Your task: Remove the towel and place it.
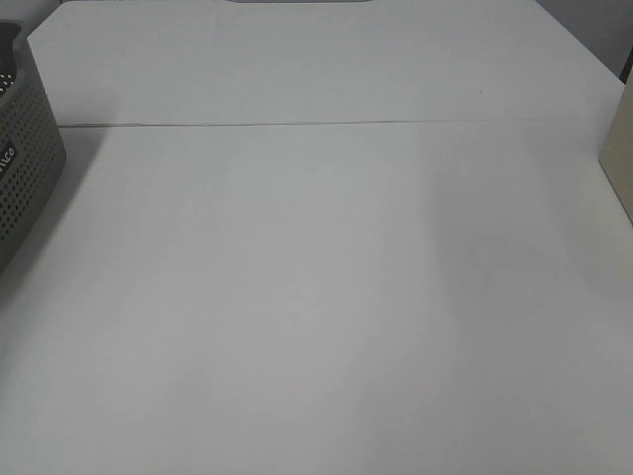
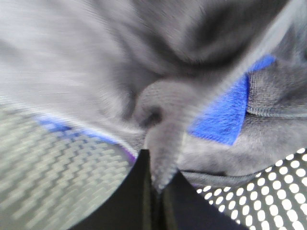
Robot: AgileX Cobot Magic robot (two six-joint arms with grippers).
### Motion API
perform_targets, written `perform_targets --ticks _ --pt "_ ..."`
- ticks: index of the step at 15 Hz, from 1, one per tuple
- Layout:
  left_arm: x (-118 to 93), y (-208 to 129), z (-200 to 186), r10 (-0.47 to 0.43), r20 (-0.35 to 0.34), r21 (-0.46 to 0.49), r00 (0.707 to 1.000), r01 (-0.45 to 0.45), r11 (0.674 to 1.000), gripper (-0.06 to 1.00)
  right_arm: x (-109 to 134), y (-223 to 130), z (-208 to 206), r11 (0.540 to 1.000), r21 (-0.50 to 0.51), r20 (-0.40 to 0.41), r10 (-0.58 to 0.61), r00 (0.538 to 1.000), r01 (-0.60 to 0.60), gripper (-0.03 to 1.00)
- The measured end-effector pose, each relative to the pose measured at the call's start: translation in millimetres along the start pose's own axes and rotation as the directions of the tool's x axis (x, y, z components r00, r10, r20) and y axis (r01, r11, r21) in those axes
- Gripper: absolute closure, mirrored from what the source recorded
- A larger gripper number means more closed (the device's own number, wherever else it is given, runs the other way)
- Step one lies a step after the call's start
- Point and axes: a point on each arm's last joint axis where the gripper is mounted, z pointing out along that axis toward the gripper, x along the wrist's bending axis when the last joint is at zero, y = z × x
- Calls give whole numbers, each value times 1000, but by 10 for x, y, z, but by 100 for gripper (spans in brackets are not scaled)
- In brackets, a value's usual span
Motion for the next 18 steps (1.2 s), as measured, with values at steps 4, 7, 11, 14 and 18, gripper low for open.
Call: perform_targets --ticks 4,7,11,14,18 --pt "-149 47 -848 -49 -110 -211 993 25 977 94 0 0 0 1000 0 0 0 1000 0 23" --pt "-392 111 -1351 -17 -202 -279 979 -41 959 94 0 0 0 1000 0 0 0 1000 0 23" --pt "-947 275 -2051 73 -322 -387 944 -202 900 94 0 0 0 1000 0 0 0 1000 0 23" --pt "-1227 333 -2477 60 -384 -473 922 -252 844 94 0 0 0 1000 0 0 0 1000 0 23" --pt "-1568 535 -2843 89 -420 -565 903 -337 754 94 0 0 0 1000 0 0 0 1000 0 23"
